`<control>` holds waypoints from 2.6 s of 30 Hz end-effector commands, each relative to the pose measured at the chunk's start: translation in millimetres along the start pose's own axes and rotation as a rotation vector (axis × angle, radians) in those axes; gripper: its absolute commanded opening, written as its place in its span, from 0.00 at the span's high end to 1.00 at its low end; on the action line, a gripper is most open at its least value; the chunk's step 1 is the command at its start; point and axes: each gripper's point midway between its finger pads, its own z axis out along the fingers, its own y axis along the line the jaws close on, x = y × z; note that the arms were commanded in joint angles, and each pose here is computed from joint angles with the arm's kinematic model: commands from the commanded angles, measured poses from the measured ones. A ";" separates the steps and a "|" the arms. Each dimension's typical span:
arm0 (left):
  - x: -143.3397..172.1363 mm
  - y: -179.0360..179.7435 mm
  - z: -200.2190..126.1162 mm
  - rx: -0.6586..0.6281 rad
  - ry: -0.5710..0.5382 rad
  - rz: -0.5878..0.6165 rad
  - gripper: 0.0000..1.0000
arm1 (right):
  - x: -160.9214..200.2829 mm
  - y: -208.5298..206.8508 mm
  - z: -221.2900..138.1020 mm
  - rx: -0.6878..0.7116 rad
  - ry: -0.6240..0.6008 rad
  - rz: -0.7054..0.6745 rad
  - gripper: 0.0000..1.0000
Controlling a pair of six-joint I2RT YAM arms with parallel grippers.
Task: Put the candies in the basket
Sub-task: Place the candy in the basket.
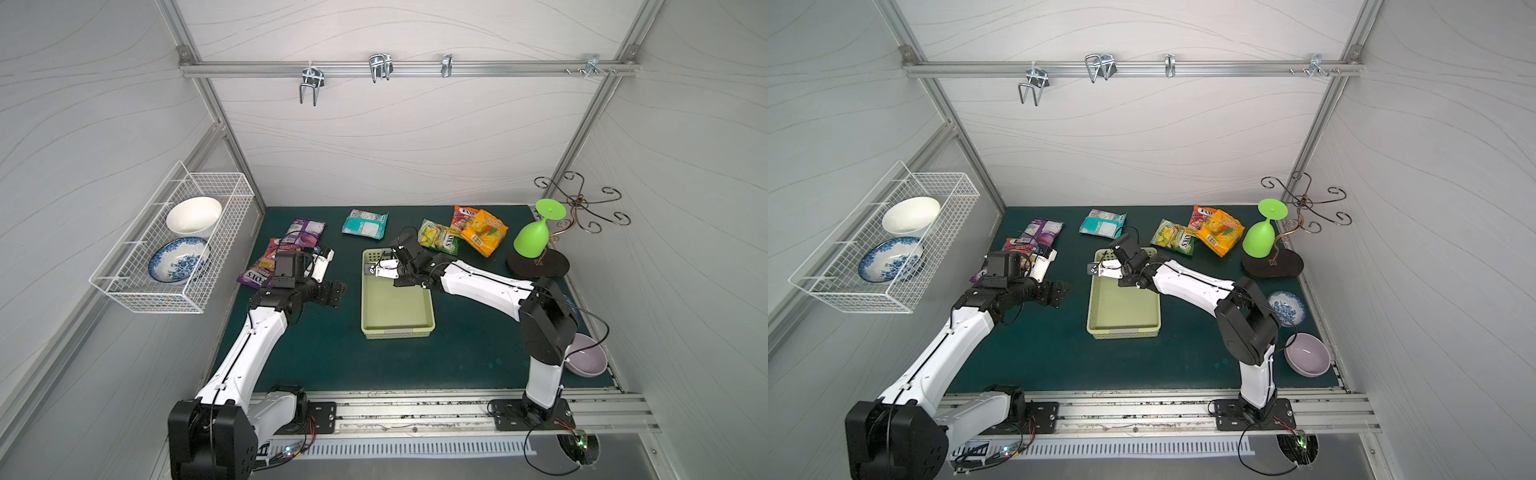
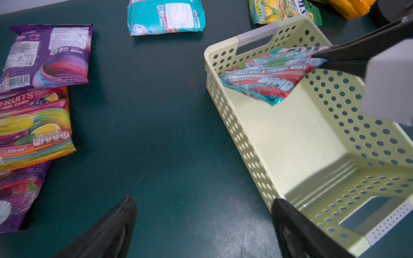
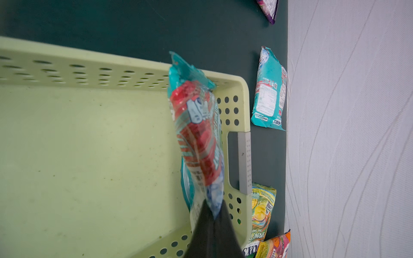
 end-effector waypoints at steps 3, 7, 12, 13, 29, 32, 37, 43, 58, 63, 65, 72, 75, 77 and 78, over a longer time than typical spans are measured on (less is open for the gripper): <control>-15.5 1.0 -7.0 -0.005 -0.043 0.005 0.01 | 4.1 -18.1 5.5 0.093 0.034 0.026 1.00; -12.6 -2.3 -4.5 0.015 -0.044 0.009 0.01 | 6.9 -13.4 21.2 0.083 0.068 0.060 1.00; -15.0 -1.8 -5.0 0.009 -0.050 0.009 0.01 | 11.0 -15.7 37.8 0.113 0.105 0.082 1.00; -13.4 -2.6 -3.6 0.015 -0.048 0.009 0.01 | 11.0 -13.7 40.5 0.109 0.106 0.081 1.00; -12.4 -2.6 -2.0 0.014 -0.038 0.013 0.01 | 3.4 23.1 35.4 0.014 0.087 0.110 0.65; -14.7 -1.7 -3.6 0.007 -0.040 0.009 0.01 | -0.9 15.4 17.6 -0.006 0.062 0.186 0.57; -14.0 -2.4 -1.6 0.014 -0.034 0.006 0.01 | 0.2 11.3 -3.4 -0.064 0.033 0.351 0.46; -13.4 -3.9 1.2 0.022 -0.035 0.010 0.01 | 3.4 16.4 -6.4 -0.116 0.045 0.608 0.41; -13.4 -3.5 2.2 0.011 -0.022 0.019 0.01 | 21.7 43.4 55.7 -0.206 0.251 1.009 0.41; -13.0 -3.9 2.3 0.010 -0.027 0.023 0.01 | 29.3 62.0 83.6 -0.243 0.290 1.044 0.41; -11.2 -3.7 3.1 0.011 -0.017 0.022 0.01 | 33.9 70.9 90.3 -0.259 0.323 1.047 0.41; -5.8 -2.3 8.1 0.003 -0.005 0.037 0.01 | 29.6 60.8 69.0 -0.244 0.327 1.034 0.40; -6.1 -3.2 10.3 0.005 -0.003 0.038 0.01 | 20.5 38.5 42.1 -0.215 0.270 1.057 0.39; -4.3 -6.8 13.5 0.030 0.004 0.034 0.01 | 13.7 26.8 23.3 -0.212 0.234 1.073 0.38; -2.8 -8.0 14.9 0.037 0.014 0.032 0.01 | 11.9 23.0 14.9 -0.209 0.227 1.078 0.37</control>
